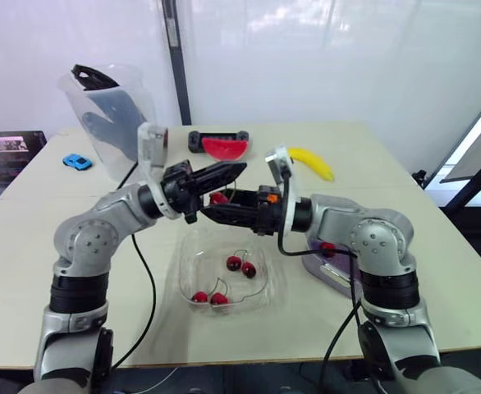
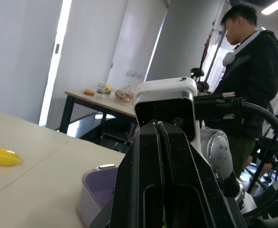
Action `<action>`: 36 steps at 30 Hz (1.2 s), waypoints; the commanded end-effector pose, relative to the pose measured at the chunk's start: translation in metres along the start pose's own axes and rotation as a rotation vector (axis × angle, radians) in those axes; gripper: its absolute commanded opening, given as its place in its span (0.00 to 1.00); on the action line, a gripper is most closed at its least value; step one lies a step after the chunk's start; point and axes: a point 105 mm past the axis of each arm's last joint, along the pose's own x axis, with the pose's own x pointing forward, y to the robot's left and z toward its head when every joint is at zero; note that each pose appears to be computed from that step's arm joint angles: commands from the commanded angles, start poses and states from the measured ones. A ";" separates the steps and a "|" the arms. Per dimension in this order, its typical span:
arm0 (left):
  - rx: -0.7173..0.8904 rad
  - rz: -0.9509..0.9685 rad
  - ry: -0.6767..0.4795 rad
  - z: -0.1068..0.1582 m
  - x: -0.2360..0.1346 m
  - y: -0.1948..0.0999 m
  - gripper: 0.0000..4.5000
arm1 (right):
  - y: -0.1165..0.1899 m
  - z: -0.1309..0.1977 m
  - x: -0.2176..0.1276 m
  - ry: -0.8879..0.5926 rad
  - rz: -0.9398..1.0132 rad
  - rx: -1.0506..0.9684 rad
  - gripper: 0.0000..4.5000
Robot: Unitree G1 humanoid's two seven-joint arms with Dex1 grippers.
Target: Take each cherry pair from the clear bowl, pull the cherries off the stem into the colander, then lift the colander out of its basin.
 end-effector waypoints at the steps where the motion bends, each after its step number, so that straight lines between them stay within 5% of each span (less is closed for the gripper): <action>1: 0.034 -0.035 -0.006 0.006 0.002 -0.007 0.00 | 0.004 0.008 0.001 -0.013 0.008 -0.046 0.65; 3: 0.036 -0.034 -0.008 0.008 0.002 -0.007 0.00 | 0.002 0.007 0.001 -0.013 0.000 -0.045 0.54; 6: 0.040 -0.030 -0.007 0.008 0.002 -0.006 0.00 | 0.001 0.007 0.000 -0.009 -0.007 -0.051 0.24; 17: 0.046 -0.023 -0.002 0.007 0.000 -0.004 0.00 | -0.004 0.002 -0.006 0.018 -0.026 -0.044 0.24; 30: 0.039 -0.037 -0.005 0.004 0.002 -0.006 0.00 | -0.008 -0.060 -0.023 0.371 -0.052 -0.107 0.24; 36: 0.042 -0.030 -0.008 0.005 0.002 -0.005 0.00 | -0.009 -0.041 -0.042 0.350 -0.077 -0.164 0.24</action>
